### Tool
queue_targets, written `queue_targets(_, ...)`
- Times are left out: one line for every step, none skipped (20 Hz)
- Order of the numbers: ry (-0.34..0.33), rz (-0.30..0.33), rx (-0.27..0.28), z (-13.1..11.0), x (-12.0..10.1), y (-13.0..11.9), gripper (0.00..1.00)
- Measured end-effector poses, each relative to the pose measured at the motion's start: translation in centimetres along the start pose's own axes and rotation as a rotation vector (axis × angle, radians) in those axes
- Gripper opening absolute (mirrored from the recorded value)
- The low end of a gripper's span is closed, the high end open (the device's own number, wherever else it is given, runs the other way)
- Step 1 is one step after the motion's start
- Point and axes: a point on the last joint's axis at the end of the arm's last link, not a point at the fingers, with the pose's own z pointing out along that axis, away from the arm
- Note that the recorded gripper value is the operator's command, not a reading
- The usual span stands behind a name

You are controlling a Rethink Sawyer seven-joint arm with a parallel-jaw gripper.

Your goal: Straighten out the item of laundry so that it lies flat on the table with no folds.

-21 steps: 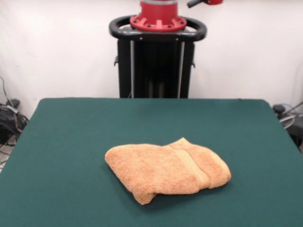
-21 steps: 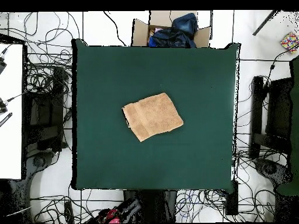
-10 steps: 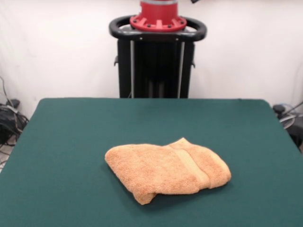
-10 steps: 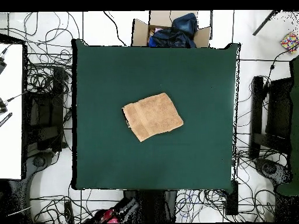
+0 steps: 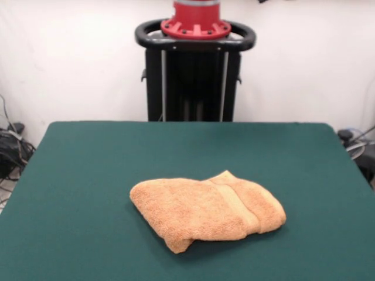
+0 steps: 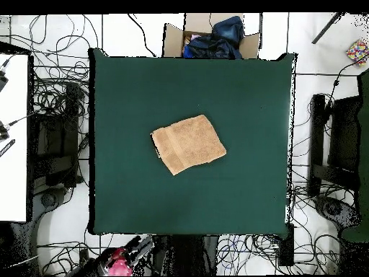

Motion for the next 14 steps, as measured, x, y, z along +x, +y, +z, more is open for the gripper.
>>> queue_targets(0.004,0.001,0.01,-0.4,-1.0,0.2,1.0)
queue_targets(0.003,0.001,0.014,-0.6,-1.5,0.3,1.0)
queue_targets(0.004,0.001,0.02,-0.8,-2.1,0.5,1.0)
queue_targets(-0.002,-0.001,0.023,-1.1,-3.0,0.9,1.0)
queue_targets(-0.008,-0.003,0.027,-1.5,-3.9,1.4,1.0)
queue_targets(-0.016,-0.005,0.028,-1.6,-4.5,1.6,1.0)
queue_targets(-0.021,-0.006,0.029,-1.8,-4.8,1.8,1.0)
queue_targets(-0.026,-0.006,0.029,-1.9,-5.2,1.9,1.0)
queue_targets(-0.032,-0.006,0.03,-2.0,-5.6,2.1,1.0)
queue_targets(-0.039,-0.007,0.031,-2.2,-6.0,2.2,1.0)
queue_targets(-0.049,-0.009,0.032,-2.4,-6.7,2.6,1.0)
queue_targets(-0.053,-0.01,0.034,-2.4,-6.9,2.8,1.0)
queue_targets(-0.059,-0.011,0.035,-2.5,-7.3,3.0,1.0)
queue_targets(-0.065,-0.013,0.036,-2.6,-7.7,3.3,1.0)
